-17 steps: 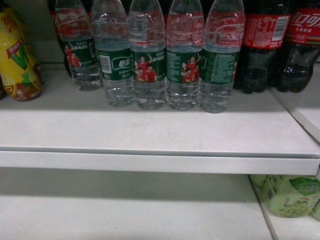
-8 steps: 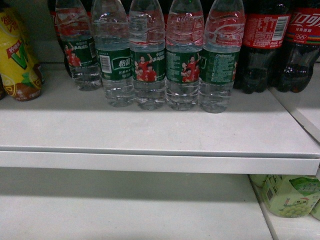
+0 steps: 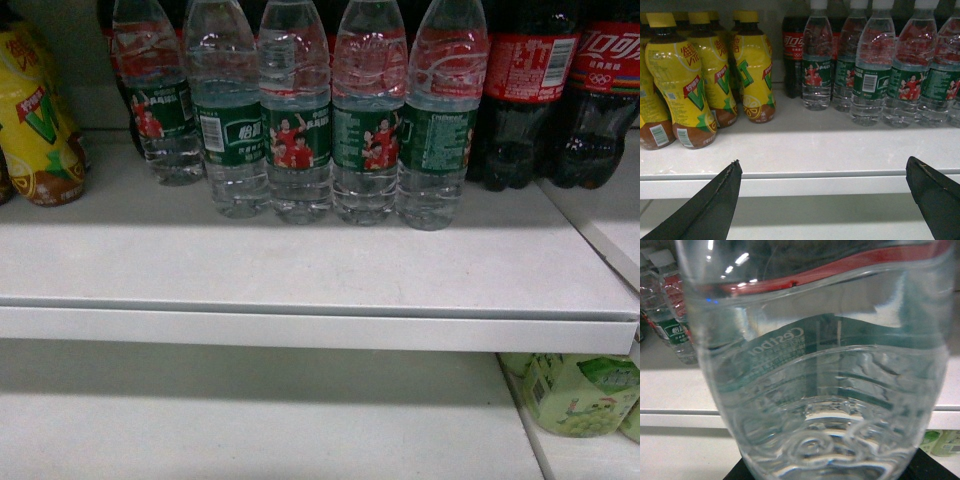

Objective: Move water from second to third shelf

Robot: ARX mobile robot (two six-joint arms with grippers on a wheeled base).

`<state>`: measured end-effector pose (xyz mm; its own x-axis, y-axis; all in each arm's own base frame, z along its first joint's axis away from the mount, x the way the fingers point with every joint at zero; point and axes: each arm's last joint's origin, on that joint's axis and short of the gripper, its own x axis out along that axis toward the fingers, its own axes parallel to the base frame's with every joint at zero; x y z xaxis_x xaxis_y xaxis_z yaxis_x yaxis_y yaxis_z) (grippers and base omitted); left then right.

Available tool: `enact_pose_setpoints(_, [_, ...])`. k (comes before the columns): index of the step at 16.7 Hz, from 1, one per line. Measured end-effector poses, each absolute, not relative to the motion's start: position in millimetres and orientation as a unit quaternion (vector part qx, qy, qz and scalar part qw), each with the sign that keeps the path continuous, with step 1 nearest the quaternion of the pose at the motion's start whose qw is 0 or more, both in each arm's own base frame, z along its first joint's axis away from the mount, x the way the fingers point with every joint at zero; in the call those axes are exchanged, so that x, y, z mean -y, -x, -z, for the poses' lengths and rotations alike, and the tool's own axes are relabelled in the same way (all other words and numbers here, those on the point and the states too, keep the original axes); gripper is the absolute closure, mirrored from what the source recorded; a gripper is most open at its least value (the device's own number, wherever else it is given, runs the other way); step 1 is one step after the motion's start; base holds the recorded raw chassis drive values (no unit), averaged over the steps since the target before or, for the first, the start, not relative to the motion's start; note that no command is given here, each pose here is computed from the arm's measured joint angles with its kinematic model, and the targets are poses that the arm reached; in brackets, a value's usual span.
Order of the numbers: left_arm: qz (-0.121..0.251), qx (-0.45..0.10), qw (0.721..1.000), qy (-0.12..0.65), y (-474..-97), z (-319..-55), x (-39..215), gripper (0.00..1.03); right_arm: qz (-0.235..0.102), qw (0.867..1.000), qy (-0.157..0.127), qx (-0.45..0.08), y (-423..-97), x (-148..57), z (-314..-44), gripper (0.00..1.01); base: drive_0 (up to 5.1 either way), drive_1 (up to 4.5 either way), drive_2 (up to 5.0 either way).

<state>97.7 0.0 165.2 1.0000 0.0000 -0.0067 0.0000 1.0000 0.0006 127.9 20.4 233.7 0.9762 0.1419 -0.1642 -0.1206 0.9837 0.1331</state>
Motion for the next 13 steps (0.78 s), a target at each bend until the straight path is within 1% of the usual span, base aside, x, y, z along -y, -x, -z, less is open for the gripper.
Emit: enact_pose_setpoints(13, [-0.001, -0.002, 1.000, 0.000, -97.7, -165.5, 0.0, 0.05, -0.066, 0.992, -0.063, -0.088, -128.0, -20.4, -232.6, 0.62, 0.0, 0.00, 0.0])
